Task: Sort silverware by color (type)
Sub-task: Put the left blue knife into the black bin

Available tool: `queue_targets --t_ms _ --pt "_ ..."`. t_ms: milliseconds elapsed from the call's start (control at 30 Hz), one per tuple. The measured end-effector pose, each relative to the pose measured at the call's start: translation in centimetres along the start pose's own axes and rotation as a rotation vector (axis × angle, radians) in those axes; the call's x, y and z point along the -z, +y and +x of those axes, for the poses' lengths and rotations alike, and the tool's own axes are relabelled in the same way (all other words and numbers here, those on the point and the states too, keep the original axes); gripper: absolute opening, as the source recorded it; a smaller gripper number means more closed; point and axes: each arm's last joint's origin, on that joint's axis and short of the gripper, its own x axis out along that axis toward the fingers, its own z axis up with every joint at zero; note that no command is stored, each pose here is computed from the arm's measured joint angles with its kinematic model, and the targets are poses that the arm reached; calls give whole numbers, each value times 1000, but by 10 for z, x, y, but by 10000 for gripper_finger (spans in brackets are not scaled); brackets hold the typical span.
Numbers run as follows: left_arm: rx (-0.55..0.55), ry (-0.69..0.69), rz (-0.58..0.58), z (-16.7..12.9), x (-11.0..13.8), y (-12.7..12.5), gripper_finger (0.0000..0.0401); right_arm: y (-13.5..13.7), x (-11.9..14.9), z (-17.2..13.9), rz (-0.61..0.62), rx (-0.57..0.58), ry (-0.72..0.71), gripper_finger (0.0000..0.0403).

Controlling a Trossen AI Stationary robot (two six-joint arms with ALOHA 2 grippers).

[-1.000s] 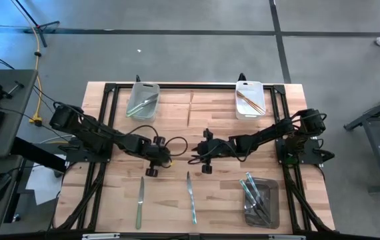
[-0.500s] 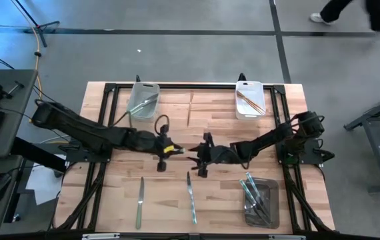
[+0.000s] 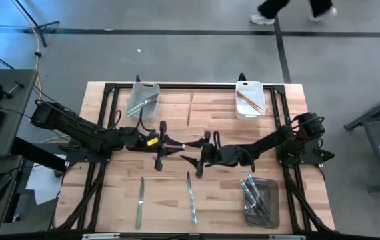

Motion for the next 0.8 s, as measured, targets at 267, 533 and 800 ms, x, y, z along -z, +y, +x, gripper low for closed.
queue_targets --t_ms 267,533,800 --pt "-29 -91 34 -2 -5 2 36 -11 -7 5 29 31 -61 231" --pt "-65 -129 39 -1 -8 11 36 -16 -24 15 15 34 -116 230" --pt "-68 -159 50 -2 -11 11 36 -20 -32 24 2 26 -102 131"
